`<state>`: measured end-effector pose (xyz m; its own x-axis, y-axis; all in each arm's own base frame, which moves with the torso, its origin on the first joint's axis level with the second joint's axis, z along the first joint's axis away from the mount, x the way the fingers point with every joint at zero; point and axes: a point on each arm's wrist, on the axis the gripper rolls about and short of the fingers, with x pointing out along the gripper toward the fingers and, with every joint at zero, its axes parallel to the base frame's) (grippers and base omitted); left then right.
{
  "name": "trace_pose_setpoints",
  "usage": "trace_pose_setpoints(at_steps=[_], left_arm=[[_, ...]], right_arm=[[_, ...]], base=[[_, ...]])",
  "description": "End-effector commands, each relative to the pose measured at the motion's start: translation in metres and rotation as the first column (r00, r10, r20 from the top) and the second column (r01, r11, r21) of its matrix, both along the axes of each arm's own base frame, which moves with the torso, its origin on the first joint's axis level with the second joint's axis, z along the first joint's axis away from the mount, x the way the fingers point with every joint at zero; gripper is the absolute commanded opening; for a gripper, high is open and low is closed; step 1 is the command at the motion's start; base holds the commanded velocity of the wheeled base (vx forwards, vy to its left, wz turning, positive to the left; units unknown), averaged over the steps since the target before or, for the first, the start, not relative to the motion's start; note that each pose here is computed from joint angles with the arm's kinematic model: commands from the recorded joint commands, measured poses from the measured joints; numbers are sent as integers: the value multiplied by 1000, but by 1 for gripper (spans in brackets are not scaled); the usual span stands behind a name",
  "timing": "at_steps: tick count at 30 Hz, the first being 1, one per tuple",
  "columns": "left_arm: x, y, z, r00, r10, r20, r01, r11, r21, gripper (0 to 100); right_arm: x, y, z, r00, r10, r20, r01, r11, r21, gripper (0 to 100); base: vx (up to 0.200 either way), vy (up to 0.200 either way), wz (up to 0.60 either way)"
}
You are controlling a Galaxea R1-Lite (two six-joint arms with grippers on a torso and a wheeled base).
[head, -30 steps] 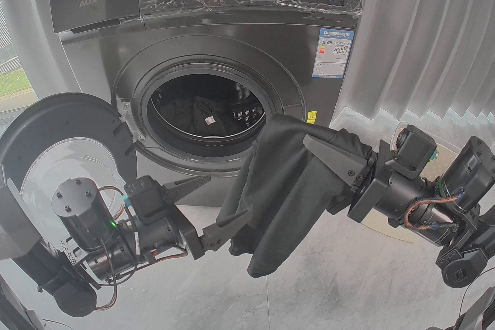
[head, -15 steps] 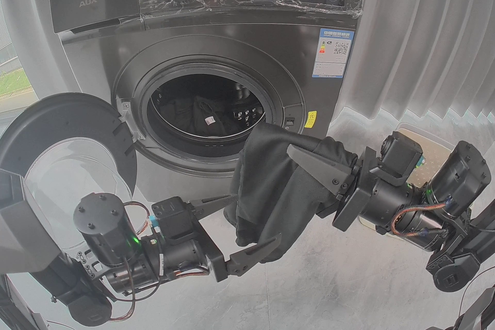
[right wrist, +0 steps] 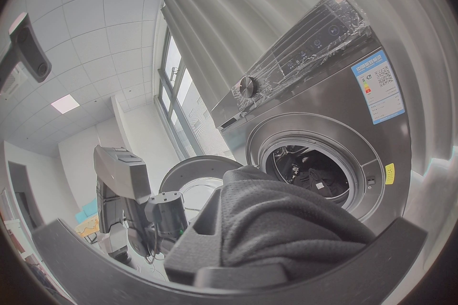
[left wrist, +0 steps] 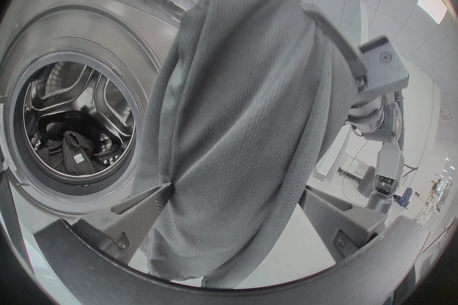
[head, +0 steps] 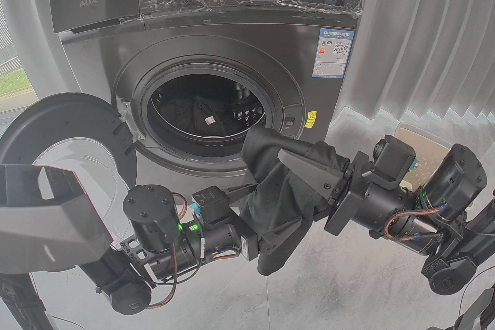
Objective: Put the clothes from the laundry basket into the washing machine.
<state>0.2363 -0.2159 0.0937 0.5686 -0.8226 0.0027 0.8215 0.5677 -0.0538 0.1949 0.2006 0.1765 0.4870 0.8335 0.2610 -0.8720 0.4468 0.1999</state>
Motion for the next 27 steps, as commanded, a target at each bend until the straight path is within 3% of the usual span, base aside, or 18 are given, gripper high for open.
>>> trace_pose_setpoints(at_steps=[1, 15, 18, 23, 24, 27], left_arm=[[13, -9, -14, 1000, 7, -12, -7, 1000, 11, 100], [17, -22, -1, 999, -35, 41, 36, 999, -35, 100], [13, -25, 1, 996, -72, 46, 73, 997, -40, 100], [16, -27, -8, 997, -72, 30, 73, 997, -25, 100], [17, -27, -11, 997, -71, 25, 71, 997, -19, 0], [20, -28, -13, 998, -66, 24, 67, 998, -18, 0]], right_arm=[[-2, 3, 2, 1000, -11, -17, 11, 1000, 21, 0], [0, 8, 2, 999, -20, -29, 21, 999, 35, 0], [5, 9, 1, 998, -46, -33, 48, 998, 39, 0], [5, 11, 1, 997, -53, -50, 55, 997, 52, 0], [5, 11, 1, 997, -52, -51, 55, 997, 53, 0], [5, 11, 2, 997, -52, -49, 55, 997, 55, 0]], base=[[0, 0, 0], [0, 0, 0], [0, 0, 0], [0, 0, 0], [0, 0, 0], [0, 0, 0]])
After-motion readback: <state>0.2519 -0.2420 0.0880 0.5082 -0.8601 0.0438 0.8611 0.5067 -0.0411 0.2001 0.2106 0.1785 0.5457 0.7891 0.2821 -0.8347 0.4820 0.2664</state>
